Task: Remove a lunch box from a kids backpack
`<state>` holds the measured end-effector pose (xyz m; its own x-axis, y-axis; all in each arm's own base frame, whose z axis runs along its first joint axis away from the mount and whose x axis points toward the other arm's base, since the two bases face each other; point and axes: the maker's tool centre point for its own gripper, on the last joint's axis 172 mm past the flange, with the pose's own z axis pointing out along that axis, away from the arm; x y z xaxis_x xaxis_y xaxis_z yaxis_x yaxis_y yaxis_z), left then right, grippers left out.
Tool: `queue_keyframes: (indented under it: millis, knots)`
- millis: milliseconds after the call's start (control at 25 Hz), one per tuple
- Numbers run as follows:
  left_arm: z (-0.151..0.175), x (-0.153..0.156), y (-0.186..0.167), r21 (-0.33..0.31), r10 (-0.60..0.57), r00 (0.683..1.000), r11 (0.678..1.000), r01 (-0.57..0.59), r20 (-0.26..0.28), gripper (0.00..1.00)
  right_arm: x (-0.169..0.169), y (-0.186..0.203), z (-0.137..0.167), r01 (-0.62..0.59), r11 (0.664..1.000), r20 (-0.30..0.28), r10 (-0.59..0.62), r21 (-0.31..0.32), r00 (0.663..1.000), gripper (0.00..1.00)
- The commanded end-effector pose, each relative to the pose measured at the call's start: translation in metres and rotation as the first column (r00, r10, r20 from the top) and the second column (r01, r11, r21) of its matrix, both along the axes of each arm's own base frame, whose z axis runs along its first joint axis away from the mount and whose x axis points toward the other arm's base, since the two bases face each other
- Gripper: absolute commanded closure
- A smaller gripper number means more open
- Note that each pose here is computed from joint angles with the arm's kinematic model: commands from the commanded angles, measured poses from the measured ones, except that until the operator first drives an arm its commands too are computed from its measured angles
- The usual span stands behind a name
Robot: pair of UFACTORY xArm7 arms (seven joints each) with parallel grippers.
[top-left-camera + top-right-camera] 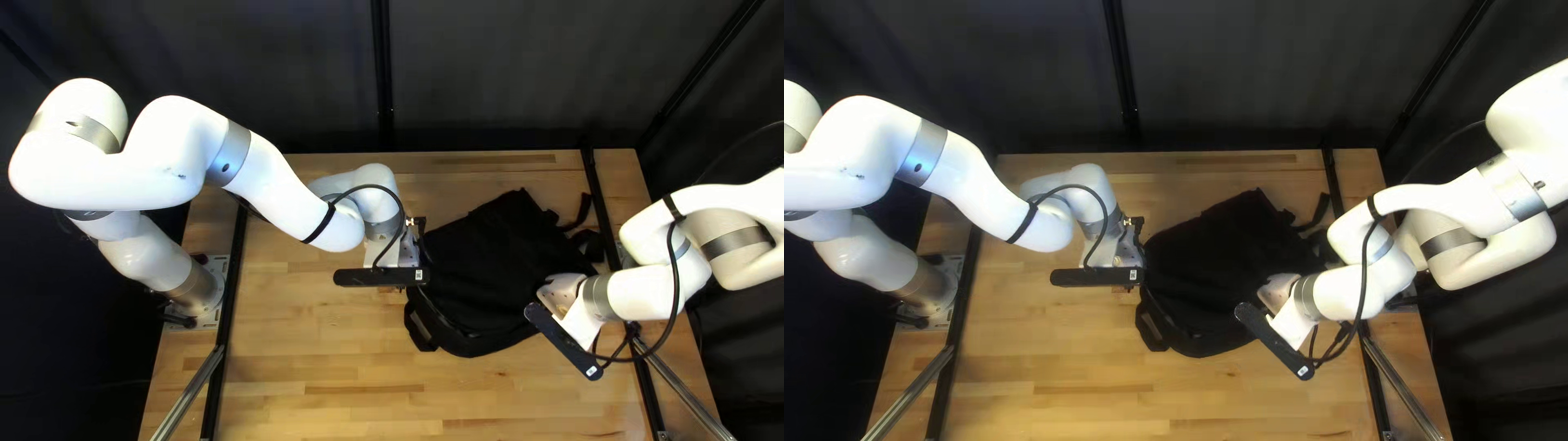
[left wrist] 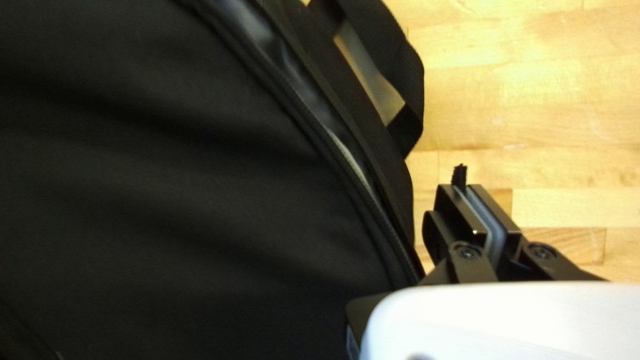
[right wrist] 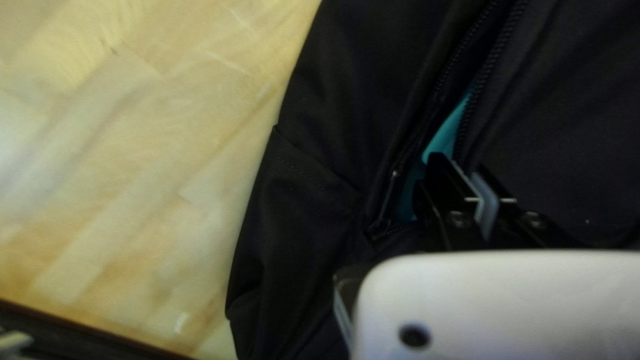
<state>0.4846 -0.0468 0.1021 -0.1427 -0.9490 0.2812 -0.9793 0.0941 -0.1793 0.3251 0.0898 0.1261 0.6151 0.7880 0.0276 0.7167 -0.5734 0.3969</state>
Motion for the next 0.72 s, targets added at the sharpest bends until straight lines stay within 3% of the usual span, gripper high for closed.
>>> queue_keyframes:
  millis: [40,80,360,720]
  knots:
    - [0.003,0.0,-0.009,0.001,-0.021,1.0,1.0,0.021,-0.009,1.0,-0.002,-0.023,0.003,-0.031,0.999,-0.01,0.031,-0.012,0.999,0.69]
    - [0.004,-0.001,-0.011,0.001,-0.025,1.0,1.0,0.025,-0.011,1.0,-0.003,-0.031,0.004,-0.042,0.999,-0.011,0.042,-0.008,0.999,0.02]
    - [0.013,0.0,-0.027,0.008,-0.059,0.998,0.998,0.059,-0.019,1.0,-0.017,-0.062,0.025,-0.021,1.0,-0.039,0.02,-0.023,0.999,0.0]
    - [0.016,0.002,-0.046,0.018,-0.093,0.995,0.995,0.094,-0.021,1.0,-0.003,-0.003,0.056,0.182,0.981,-0.049,-0.185,-0.061,0.982,0.0]
